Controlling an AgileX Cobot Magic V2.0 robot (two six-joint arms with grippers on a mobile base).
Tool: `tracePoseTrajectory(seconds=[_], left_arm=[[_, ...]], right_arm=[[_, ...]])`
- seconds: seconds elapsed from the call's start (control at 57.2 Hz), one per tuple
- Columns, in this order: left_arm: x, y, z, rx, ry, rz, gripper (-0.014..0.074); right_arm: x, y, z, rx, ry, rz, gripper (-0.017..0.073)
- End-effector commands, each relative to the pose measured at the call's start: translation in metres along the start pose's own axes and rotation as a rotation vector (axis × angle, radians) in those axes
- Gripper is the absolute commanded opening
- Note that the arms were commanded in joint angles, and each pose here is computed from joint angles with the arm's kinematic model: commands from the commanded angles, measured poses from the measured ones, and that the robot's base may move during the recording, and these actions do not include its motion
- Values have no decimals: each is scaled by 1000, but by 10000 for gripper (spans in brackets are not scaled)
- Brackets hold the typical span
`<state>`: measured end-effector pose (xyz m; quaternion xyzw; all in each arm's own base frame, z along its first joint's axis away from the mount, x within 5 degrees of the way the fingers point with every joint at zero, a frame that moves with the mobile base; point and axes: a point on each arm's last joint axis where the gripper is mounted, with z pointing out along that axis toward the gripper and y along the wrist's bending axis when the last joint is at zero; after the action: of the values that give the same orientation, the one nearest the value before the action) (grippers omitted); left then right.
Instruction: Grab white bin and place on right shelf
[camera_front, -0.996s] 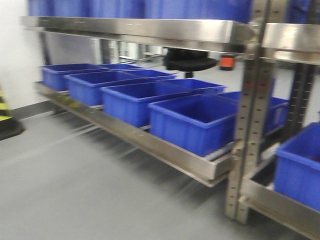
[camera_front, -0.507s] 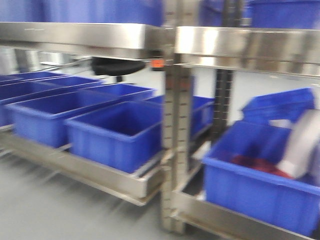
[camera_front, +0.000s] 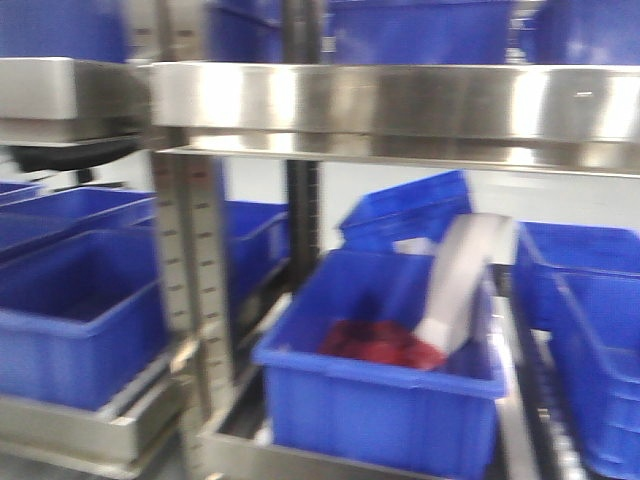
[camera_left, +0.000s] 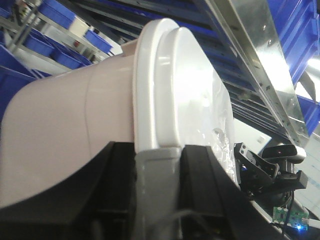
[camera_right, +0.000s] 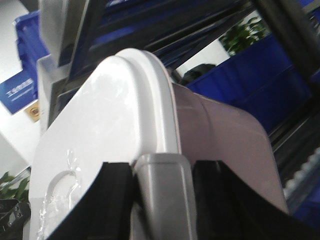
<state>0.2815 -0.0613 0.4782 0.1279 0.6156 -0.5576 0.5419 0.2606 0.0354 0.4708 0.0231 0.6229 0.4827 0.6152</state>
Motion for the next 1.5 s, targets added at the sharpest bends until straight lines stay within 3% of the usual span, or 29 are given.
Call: tracePoseTrajectory(seconds=[0.0,1.485], left_arm=[[7,-57,-3,323,122,87,-127],[8,-52,-1,317,123,76,-127]], right_arm=[[-6,34,-4,-197,-19,52,60],[-7,33,-4,-187,-25,52,60]])
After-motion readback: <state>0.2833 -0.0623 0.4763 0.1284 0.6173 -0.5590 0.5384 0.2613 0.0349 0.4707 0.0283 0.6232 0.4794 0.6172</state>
